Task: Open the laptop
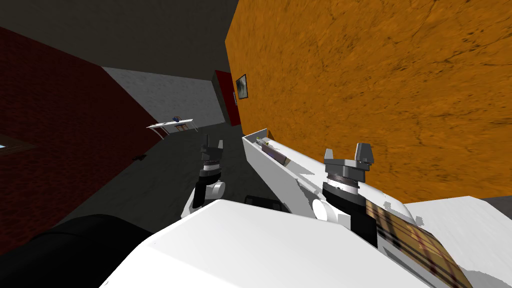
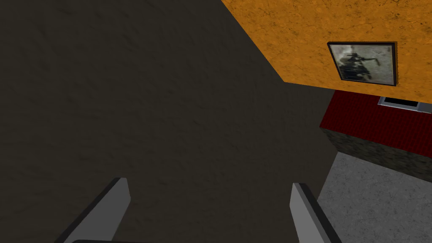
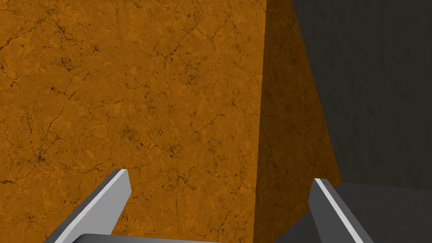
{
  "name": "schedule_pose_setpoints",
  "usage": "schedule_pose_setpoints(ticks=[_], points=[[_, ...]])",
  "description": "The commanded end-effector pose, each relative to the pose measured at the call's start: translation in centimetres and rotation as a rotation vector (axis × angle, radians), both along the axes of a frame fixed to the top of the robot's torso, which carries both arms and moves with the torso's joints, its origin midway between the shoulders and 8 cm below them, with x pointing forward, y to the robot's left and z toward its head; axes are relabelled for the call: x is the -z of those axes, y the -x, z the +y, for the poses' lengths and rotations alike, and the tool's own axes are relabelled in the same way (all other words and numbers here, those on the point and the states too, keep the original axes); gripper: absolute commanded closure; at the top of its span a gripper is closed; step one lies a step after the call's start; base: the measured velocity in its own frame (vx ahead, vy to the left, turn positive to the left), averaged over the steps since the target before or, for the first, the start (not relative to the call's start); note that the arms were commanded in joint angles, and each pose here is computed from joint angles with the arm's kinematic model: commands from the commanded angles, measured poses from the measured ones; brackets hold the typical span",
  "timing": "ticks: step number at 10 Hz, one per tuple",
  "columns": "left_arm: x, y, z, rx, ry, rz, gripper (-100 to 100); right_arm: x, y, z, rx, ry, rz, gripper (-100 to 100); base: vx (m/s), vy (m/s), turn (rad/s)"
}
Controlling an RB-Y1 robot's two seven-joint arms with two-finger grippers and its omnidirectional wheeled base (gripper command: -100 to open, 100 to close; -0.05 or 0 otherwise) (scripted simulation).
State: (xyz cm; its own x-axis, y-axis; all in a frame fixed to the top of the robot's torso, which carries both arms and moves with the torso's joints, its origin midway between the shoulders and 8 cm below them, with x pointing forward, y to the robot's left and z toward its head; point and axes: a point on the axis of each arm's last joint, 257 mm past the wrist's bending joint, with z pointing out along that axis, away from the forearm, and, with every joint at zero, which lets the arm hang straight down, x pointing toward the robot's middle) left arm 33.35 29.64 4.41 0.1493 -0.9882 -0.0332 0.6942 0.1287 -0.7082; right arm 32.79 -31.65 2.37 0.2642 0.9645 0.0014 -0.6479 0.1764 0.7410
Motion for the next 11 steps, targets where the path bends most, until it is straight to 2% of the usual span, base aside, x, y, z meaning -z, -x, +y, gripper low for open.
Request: schedule_pose_setpoints(ticks=[1,9,10,11], points=[[0.0,0.0,0.0,0.0,0.0,0.0,0,0.0,0.0,0.0,0.0,0.0,0.0,0,0.0,0.0,0.0],[-0.02,0.01,0.0,0.0,0.0,0.0,0,-0.02,0.01,0.0,0.0,0.0,0.0,0,0.0,0.0,0.0],[-0.02,0.01,0.0,0.0,0.0,0.0,0,0.27,-0.3,0.46,-0.013,0.051,0.019,-100,0.009,0.014,0.016],[0.0,0.0,0.0,0.0,0.0,0.0,0,0.59,-0.53,0.73,-0.019,0.089,0.035,-100,0.012,0.026,0.021]])
